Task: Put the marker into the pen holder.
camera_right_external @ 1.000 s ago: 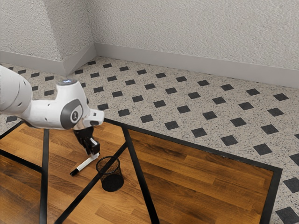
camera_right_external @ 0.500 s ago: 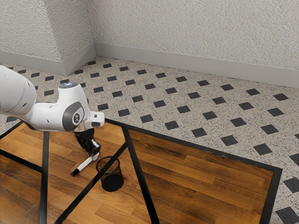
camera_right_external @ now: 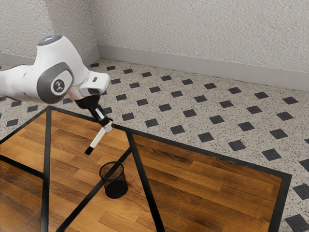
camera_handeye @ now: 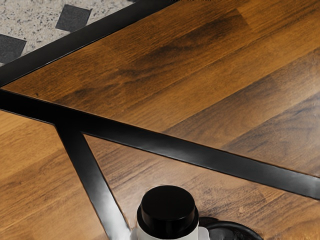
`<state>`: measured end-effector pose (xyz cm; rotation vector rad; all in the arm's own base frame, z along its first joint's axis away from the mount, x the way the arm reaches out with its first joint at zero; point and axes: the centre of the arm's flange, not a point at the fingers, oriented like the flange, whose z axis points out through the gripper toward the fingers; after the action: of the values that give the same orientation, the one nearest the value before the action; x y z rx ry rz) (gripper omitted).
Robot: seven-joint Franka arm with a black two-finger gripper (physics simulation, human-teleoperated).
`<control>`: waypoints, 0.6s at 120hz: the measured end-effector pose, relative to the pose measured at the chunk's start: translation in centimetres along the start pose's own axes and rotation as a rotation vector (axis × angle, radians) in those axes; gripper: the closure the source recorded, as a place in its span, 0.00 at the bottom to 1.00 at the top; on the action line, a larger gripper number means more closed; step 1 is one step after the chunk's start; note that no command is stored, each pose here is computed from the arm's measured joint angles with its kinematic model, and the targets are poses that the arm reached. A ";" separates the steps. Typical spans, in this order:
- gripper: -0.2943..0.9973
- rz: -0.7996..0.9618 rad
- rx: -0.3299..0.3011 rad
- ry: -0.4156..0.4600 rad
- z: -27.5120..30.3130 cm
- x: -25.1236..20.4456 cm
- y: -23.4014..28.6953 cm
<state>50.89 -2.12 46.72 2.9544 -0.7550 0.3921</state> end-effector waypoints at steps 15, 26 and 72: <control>0.84 0.109 -0.021 -0.014 -0.5 0.9 3.3; 0.83 0.166 -0.037 -0.033 -0.1 0.4 4.6; 0.80 0.304 -0.094 -0.102 4.1 1.4 6.1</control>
<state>50.07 -8.61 43.10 2.7919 -1.2059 0.2147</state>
